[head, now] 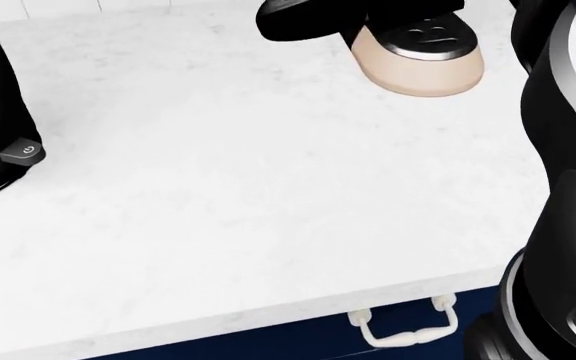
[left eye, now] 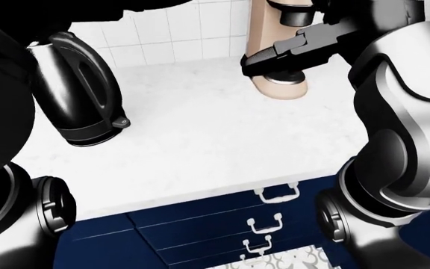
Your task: Close the lid of the electric kettle.
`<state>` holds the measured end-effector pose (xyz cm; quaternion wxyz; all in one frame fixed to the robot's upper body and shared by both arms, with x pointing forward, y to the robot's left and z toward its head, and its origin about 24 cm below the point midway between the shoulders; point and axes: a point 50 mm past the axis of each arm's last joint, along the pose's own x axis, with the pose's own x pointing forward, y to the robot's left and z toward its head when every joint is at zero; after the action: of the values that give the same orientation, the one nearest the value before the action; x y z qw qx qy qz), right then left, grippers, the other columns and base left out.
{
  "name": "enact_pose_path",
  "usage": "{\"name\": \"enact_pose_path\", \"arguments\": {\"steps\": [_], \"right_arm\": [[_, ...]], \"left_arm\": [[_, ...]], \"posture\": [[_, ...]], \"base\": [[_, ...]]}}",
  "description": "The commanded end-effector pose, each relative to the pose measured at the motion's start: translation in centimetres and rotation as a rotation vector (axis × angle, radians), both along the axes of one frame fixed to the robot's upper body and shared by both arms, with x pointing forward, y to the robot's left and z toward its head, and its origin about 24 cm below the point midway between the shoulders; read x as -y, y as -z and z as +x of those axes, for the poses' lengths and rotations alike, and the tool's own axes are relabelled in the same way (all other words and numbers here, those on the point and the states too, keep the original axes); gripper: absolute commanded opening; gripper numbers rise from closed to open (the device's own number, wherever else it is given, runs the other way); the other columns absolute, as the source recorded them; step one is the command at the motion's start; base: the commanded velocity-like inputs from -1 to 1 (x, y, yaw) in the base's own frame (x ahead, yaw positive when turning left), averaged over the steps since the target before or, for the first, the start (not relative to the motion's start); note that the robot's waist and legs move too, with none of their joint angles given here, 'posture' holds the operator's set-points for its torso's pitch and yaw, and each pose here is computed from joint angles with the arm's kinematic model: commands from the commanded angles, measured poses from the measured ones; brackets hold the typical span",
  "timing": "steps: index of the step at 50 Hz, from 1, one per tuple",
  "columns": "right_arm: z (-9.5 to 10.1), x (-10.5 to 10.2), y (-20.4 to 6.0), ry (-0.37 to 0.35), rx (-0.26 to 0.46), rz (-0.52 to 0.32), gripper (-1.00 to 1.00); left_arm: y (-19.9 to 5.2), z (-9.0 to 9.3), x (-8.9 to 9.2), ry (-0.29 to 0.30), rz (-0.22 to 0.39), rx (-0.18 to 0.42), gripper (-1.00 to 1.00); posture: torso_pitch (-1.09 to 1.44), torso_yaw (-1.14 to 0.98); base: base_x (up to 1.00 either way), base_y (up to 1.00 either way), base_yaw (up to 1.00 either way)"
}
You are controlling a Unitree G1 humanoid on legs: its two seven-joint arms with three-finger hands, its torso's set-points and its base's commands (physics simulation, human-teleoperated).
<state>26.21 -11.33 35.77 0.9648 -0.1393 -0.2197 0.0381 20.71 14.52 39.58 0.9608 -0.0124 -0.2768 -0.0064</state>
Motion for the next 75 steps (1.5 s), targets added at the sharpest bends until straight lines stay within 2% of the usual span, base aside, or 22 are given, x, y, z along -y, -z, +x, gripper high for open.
{"name": "enact_pose_path", "arguments": {"steps": [1, 14, 23, 28, 34, 40, 75], "right_arm": [[-0.53, 0.32, -1.02, 0.016, 0.062, 0.007, 1.0], [-0.62, 0.3, -1.13, 0.01, 0.076, 0.009, 1.0], [-0.43, 0.33, -0.95, 0.028, 0.061, -0.003, 1.0], [-0.7, 0.24, -1.08, 0.001, 0.074, 0.01, 1.0], [-0.73, 0.27, -1.15, 0.005, 0.082, 0.006, 1.0], [-0.81, 0.28, -1.18, 0.006, 0.086, 0.005, 1.0], [-0.78, 0.11, -1.06, 0.0, 0.084, -0.001, 1.0]], "left_arm": [[-0.63, -0.23, -0.04, 0.001, -0.019, 0.027, 1.0], [-0.51, -0.09, 0.05, 0.001, -0.014, 0.024, 1.0], [-0.55, -0.16, 0.06, 0.0, -0.014, 0.024, 1.0], [-0.57, -0.19, 0.01, -0.003, -0.014, 0.025, 1.0], [-0.65, -0.39, 0.05, -0.001, -0.011, 0.036, 1.0], [-0.44, -0.16, 0.21, -0.014, 0.007, 0.018, 1.0], [-0.39, -0.07, 0.19, -0.033, 0.015, 0.009, 1.0]], "posture": [[0.0, 0.0], [0.0, 0.0], [0.0, 0.0], [0.0, 0.0], [0.0, 0.0], [-0.01, 0.0], [-0.35, 0.0]], "base": [[0.67, 0.0, 0.0], [0.1, 0.0, 0.0], [0.02, 0.03, 0.0], [0.15, 0.28, 0.0], [0.0, 0.0, 0.0], [0.0, 0.0, 0.0], [0.0, 0.0, 0.0]]}}
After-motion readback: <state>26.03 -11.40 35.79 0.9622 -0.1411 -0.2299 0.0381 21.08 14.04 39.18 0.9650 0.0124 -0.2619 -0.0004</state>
